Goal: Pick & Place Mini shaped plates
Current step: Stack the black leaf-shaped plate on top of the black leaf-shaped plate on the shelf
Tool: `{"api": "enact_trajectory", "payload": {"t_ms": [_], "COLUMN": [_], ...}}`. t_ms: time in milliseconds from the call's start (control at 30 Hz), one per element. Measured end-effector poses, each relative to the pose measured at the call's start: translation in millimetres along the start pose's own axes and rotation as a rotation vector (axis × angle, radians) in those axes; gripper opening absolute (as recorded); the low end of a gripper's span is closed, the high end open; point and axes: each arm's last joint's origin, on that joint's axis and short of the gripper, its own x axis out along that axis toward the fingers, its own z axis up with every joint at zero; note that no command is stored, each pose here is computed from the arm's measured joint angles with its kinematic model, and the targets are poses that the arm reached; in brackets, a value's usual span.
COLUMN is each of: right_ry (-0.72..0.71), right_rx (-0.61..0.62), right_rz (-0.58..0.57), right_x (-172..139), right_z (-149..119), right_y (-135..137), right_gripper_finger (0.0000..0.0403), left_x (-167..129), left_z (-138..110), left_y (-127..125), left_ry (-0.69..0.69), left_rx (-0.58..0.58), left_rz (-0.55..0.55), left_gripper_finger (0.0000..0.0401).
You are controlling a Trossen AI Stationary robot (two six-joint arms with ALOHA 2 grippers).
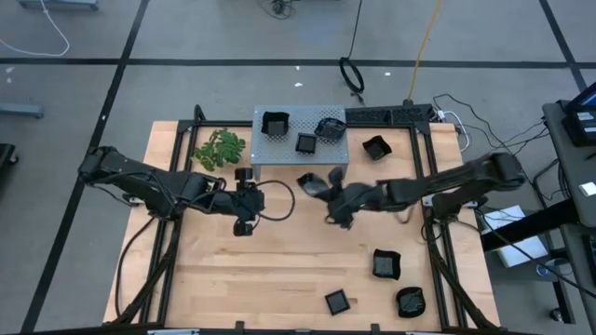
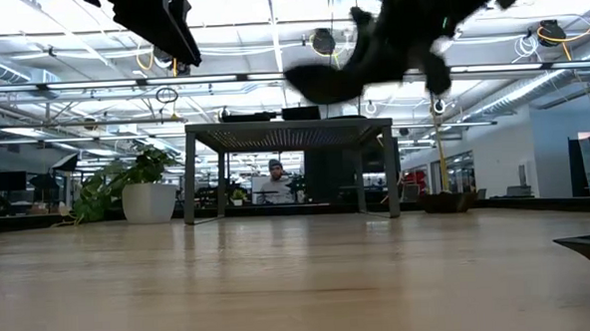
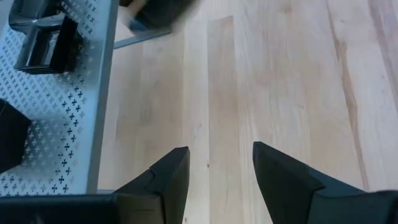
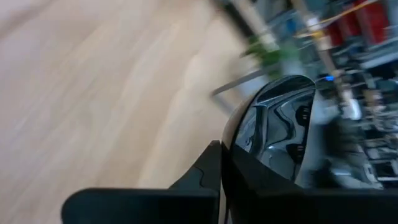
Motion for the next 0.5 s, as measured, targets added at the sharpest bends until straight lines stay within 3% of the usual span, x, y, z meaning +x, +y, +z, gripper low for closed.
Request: {"api": "enact_trajectory", "payload": {"t_ms": [200,333,500], "right_ry": [-0.088,-0.011,0.145], "right_rx": [0.135,0.147,0.096], "right_rz": [-0.180,-0.317,-0.379], "right_x": [-51,-61,-57], "right_z": [0,-20,-55], "right_y": [-42,-70,-95], "right_gripper_finger": [0.0001,0.0001,0.0001], "left_x": [2,5,8], "left_z": [0,1,4], "left_y": [6,13,20], "left_ry": [0.007,0.001,-0.028], "left_rx": [0.002,0.010,0.033], "left_rz": [0.013,0.030,0.049], "left_gripper_finger": [0.0182,0.0182,0.0182]}}
